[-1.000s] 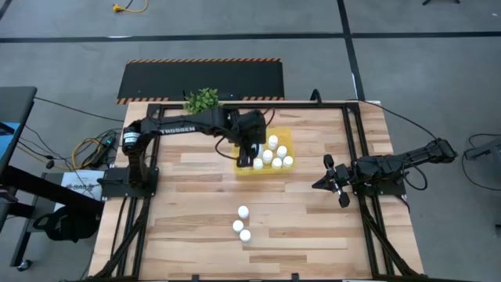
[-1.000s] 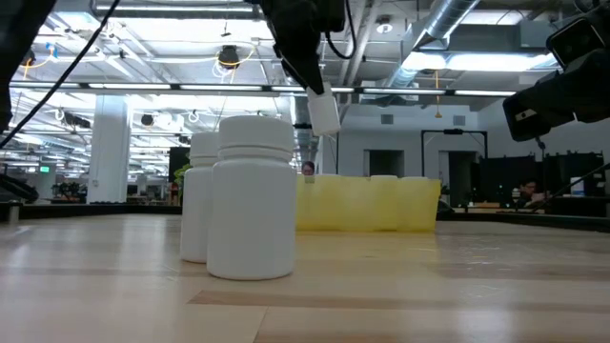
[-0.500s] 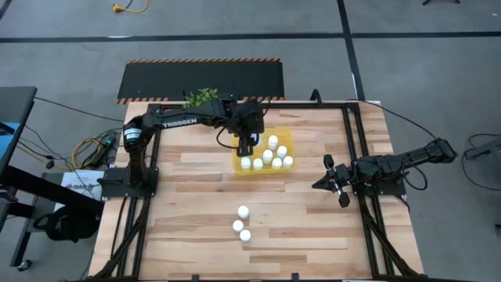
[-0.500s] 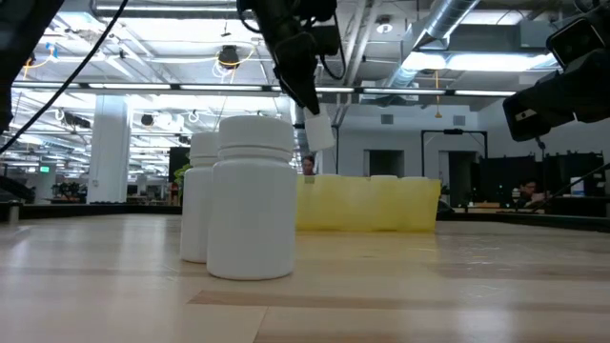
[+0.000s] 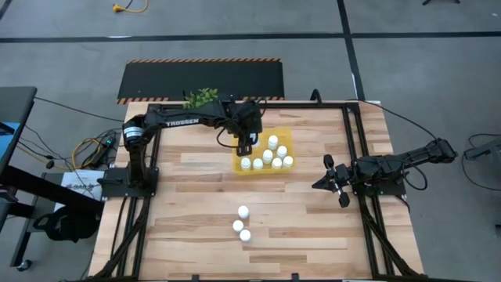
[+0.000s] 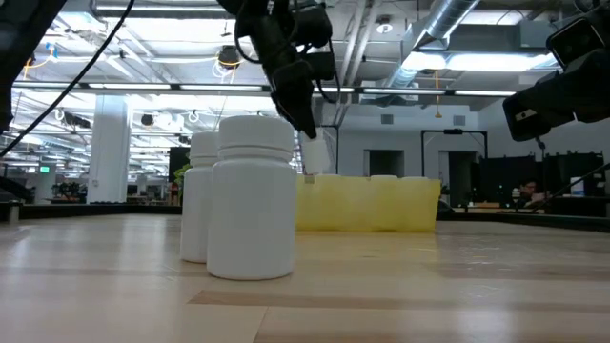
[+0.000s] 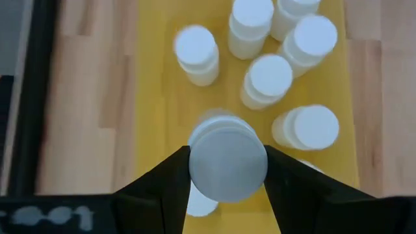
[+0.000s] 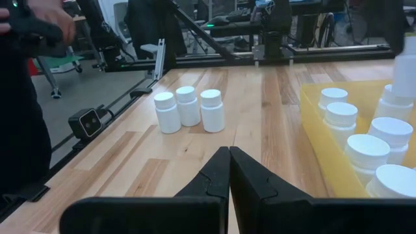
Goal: Pick and place pill bottles into a basket
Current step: Put the white medicine bottle into the yellow bin
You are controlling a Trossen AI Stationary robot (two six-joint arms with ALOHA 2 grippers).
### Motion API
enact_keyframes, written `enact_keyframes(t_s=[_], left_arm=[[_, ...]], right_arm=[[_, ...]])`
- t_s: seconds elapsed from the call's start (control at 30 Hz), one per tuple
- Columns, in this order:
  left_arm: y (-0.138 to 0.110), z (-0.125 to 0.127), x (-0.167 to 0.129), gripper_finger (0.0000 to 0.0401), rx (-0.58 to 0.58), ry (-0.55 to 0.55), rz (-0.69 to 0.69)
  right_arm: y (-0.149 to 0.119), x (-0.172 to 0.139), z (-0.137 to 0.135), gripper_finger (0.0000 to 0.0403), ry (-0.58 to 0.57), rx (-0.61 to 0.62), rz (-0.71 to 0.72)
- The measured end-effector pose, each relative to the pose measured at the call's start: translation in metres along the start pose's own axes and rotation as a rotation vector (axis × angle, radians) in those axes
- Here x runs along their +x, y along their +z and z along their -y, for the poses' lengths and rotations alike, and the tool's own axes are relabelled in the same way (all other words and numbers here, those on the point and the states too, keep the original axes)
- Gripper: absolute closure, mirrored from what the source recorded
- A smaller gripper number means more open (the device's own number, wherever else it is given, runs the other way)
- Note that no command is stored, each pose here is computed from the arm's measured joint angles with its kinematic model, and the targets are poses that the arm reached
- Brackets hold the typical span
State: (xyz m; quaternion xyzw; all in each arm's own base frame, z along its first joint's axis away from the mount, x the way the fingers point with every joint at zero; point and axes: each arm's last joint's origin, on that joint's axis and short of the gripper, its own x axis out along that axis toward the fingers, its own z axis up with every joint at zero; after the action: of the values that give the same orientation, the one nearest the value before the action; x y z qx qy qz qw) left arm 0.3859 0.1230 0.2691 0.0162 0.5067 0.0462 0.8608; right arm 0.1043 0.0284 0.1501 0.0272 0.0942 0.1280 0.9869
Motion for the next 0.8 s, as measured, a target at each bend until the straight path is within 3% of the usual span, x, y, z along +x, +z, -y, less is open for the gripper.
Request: enact_keyframes(t_s=[0.8], left_arm=[[-0.031,0.008,0.037,0.0236,-0.018,-0.085,-0.048]], right_arm=[[0.000,0.000,0.000,0.0401,0.000,0.000,-0.001]])
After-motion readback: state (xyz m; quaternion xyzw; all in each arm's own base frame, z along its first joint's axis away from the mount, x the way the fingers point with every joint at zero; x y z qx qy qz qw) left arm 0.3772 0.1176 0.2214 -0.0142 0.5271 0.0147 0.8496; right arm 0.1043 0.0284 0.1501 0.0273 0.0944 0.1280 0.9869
